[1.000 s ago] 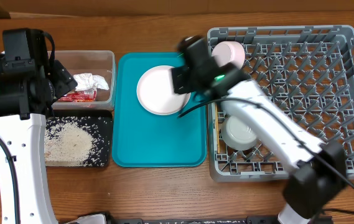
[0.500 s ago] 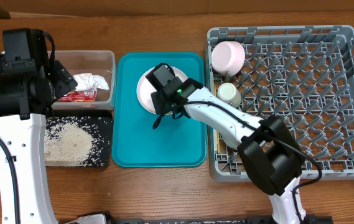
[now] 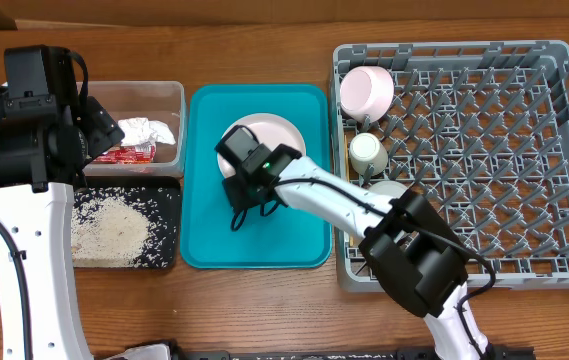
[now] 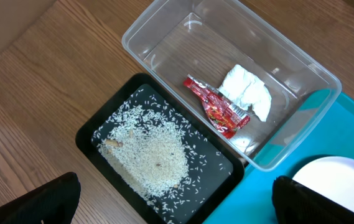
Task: Sort waste into correct bins and load items into the dishwasher
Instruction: 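Move the right gripper left to the white plate on the teal tray, then lower the right gripper and grasp the white plate's edge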
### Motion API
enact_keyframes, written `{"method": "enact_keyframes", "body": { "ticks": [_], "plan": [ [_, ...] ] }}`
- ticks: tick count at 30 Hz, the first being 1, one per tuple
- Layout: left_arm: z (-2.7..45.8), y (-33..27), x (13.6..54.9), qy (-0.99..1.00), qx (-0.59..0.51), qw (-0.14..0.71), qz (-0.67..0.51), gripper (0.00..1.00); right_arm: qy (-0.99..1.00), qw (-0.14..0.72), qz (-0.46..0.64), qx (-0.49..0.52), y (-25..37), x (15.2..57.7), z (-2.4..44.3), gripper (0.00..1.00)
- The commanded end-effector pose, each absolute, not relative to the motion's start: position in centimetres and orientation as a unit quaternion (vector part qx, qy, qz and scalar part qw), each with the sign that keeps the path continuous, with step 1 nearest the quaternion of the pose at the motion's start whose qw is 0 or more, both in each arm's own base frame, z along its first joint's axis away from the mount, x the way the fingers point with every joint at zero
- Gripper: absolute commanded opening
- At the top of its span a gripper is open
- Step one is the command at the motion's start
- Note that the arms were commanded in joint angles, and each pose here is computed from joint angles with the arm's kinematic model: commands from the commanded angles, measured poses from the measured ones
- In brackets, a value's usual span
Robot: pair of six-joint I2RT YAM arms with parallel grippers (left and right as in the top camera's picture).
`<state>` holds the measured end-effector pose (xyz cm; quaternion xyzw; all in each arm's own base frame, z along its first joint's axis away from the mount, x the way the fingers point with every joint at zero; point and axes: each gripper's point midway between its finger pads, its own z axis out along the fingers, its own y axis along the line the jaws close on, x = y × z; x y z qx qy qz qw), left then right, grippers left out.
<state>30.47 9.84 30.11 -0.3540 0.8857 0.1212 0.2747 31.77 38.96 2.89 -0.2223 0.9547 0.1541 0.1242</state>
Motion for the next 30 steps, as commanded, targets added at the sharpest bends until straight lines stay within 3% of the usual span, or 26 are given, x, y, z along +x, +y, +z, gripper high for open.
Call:
{"method": "enact_keyframes", "body": {
  "ticks": [1, 10, 13, 17, 20, 30],
  "plan": [
    [30.6, 9.8, 30.6, 0.885, -0.35, 0.281, 0.12, 1.0, 0.947, 0.104, 0.182, -0.244, 41.1, 29.4, 3.1, 0.53],
    [30.6, 9.8, 30.6, 0.885, -0.35, 0.282, 0.12, 1.0, 0.93, 0.098, 0.193, -0.296, 43.6, 25.9, 3.3, 0.54],
    [30.6, 9.8, 30.6, 0.885, -0.35, 0.281, 0.12, 1.0, 0.928, 0.108, 0.197, -0.296, 43.8, 26.1, 4.6, 0.49],
    [30.6, 9.8, 30.6, 0.885, -0.35, 0.282, 0.12, 1.0, 0.93, 0.213, 0.146, -0.261, 41.4, 30.3, 10.9, 0.48],
    [30.6, 9.8, 30.6, 0.885, -0.35, 0.281, 0.12, 1.0, 0.936, 0.251, 0.085, -0.233, 38.1, 32.2, 12.8, 0.49],
    [30.6, 9.8, 30.6, 0.886, -0.35, 0.281, 0.12, 1.0, 0.968, 0.208, -0.006, -0.142, 30.2, 35.2, 8.7, 0.49]
  ]
}}
